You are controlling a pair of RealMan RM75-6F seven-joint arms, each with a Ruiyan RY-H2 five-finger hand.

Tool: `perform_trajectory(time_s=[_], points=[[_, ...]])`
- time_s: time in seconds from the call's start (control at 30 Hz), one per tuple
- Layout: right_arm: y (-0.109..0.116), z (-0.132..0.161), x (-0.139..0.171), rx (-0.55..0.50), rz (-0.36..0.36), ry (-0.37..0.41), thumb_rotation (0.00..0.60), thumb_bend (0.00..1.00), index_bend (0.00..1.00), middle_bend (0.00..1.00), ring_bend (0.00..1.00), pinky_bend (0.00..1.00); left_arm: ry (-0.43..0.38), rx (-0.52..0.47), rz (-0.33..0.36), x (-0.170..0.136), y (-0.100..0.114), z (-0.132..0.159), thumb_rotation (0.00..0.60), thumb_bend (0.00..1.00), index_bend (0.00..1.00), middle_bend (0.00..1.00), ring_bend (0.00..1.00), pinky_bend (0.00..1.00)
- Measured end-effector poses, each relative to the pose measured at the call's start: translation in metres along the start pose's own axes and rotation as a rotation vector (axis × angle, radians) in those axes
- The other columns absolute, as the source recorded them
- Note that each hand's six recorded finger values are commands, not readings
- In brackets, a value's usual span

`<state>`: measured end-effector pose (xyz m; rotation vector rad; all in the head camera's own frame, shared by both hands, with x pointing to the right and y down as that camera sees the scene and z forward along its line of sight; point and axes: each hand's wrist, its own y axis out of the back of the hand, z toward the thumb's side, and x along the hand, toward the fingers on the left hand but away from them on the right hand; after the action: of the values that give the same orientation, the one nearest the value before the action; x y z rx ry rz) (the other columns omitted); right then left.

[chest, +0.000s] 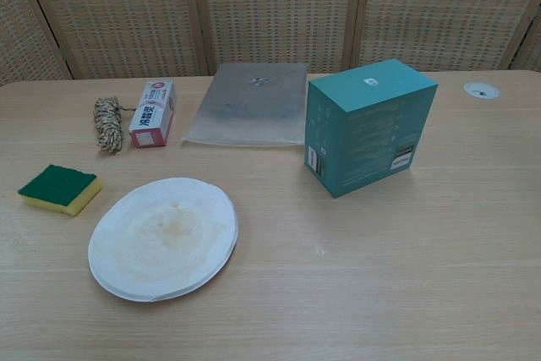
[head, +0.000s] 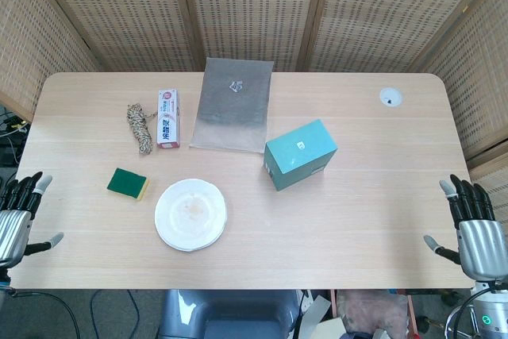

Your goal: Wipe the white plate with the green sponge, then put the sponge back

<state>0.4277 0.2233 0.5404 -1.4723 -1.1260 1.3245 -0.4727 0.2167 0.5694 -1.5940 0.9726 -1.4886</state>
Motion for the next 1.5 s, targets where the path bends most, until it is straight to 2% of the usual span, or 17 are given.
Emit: perform_trajectory(time_s=[0.27,0.47,0.6,0.7,0.8,0.97,1.1,1.3,1.5], points=[[0.001,-0.001,-0.001,0.005,-0.010,-0.007,0.600,0.00,0.00,0.00,0.00,0.00,-0.004,0.029,-0.028,0.010,-0.006,-0.002,0.600,0.00,0.00,0.00,0.00,0.00],[-0.001,-0.001,-0.002,0.006,-0.001,-0.011,0.600,0.00,0.00,0.00,0.00,0.00,-0.062,0.083,-0.087,0.041,-0.021,0.000,0.600,0.00,0.00,0.00,0.00,0.00],[-0.003,-0.002,-0.004,0.013,0.010,-0.020,0.600,0.00,0.00,0.00,0.00,0.00,-0.122,0.132,-0.145,0.071,-0.036,0.004,0.600,0.00,0.00,0.00,0.00,0.00],[-0.004,-0.003,-0.006,0.016,0.015,-0.029,0.600,0.00,0.00,0.00,0.00,0.00,-0.160,0.152,-0.162,0.090,-0.047,0.007,0.600,0.00,0.00,0.00,0.00,0.01],[-0.005,-0.006,-0.007,0.021,0.022,-0.045,0.600,0.00,0.00,0.00,0.00,0.00,-0.188,0.175,-0.189,0.108,-0.061,0.010,0.600,0.00,0.01,0.00,0.00,0.04],[-0.009,-0.012,-0.012,0.028,0.033,-0.068,0.600,0.00,0.00,0.00,0.00,0.00,-0.218,0.239,-0.247,0.138,-0.091,0.017,0.600,0.00,0.10,0.01,0.01,0.13],[-0.012,-0.015,-0.014,0.032,0.045,-0.083,0.600,0.00,0.00,0.00,0.00,0.00,-0.234,0.243,-0.283,0.156,-0.113,0.031,0.600,0.00,0.14,0.06,0.05,0.18],[-0.014,-0.018,-0.017,0.035,0.051,-0.095,0.600,0.00,0.00,0.00,0.00,0.00,-0.259,0.237,-0.309,0.172,-0.128,0.050,0.600,0.00,0.18,0.12,0.10,0.23],[-0.018,-0.017,-0.018,0.033,0.067,-0.098,0.600,0.00,0.00,0.00,0.00,0.00,-0.289,0.254,-0.306,0.184,-0.134,0.066,0.600,0.00,0.26,0.22,0.19,0.34]])
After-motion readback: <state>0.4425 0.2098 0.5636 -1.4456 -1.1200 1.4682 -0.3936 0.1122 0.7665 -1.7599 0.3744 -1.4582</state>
